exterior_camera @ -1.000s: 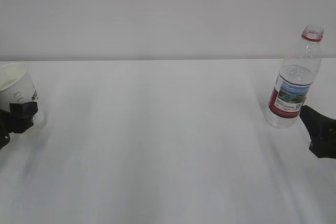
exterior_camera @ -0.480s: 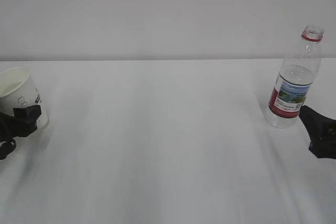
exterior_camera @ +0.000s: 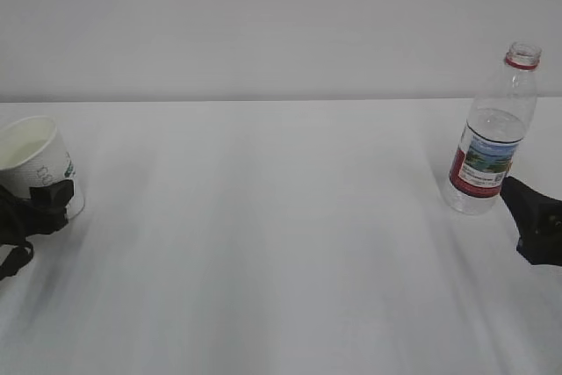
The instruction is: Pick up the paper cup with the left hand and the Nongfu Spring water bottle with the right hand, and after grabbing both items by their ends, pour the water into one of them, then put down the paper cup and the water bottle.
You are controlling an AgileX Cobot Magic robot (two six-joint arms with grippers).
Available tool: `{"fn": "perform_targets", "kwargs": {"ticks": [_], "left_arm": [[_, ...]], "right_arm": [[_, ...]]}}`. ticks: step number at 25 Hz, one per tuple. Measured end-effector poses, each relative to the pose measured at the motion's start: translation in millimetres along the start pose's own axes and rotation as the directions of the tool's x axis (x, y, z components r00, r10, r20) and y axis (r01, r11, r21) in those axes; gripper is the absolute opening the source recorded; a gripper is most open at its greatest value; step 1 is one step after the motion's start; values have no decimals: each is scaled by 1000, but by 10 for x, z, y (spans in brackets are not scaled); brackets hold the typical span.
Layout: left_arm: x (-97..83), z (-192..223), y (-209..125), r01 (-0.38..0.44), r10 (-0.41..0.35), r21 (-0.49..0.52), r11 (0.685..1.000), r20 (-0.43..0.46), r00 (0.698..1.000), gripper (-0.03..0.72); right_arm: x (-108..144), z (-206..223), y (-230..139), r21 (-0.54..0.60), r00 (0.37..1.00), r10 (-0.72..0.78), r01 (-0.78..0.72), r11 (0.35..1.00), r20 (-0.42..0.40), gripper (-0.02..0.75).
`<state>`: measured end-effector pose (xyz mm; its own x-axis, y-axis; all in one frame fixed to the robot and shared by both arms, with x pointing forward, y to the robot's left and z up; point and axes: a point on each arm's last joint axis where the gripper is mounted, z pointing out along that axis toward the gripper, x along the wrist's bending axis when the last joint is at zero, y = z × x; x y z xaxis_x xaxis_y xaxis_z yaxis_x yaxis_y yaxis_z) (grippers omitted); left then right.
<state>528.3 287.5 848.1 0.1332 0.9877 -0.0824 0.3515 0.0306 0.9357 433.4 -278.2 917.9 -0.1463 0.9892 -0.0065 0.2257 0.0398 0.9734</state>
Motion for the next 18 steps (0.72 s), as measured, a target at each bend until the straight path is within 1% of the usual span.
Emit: {"fn": "perform_targets", "kwargs": {"ticks": [4,5,7,10,11,15,18], "left_arm": [[-1,0,1,-19,19,-1,1000,1,1000,494],[-1,0,1,-22,22,-1,1000,1,1000,505],[0,1,-3,-31,31,0,1000,1,1000,552],[1,3,-19,-54,54,9,998,1,999,649],[1,3,-21,-60,60,9,998,1,998,666],[9,3,-20,-80,80,9,997,-8,997,687],[18,-51,-69,-82,83,33,996,-25,996,689]], "right_arm": [[0,0,0,0,1000,0,0,1000,0,593],[0,0,0,0,1000,0,0,1000,0,593],[0,0,0,0,1000,0,0,1000,0,593],[0,0,0,0,1000,0,0,1000,0,593],[0,0,0,0,1000,0,0,1000,0,593],[0,0,0,0,1000,0,0,1000,0,593],[0,0,0,0,1000,2,-2,1000,0,593]]}}
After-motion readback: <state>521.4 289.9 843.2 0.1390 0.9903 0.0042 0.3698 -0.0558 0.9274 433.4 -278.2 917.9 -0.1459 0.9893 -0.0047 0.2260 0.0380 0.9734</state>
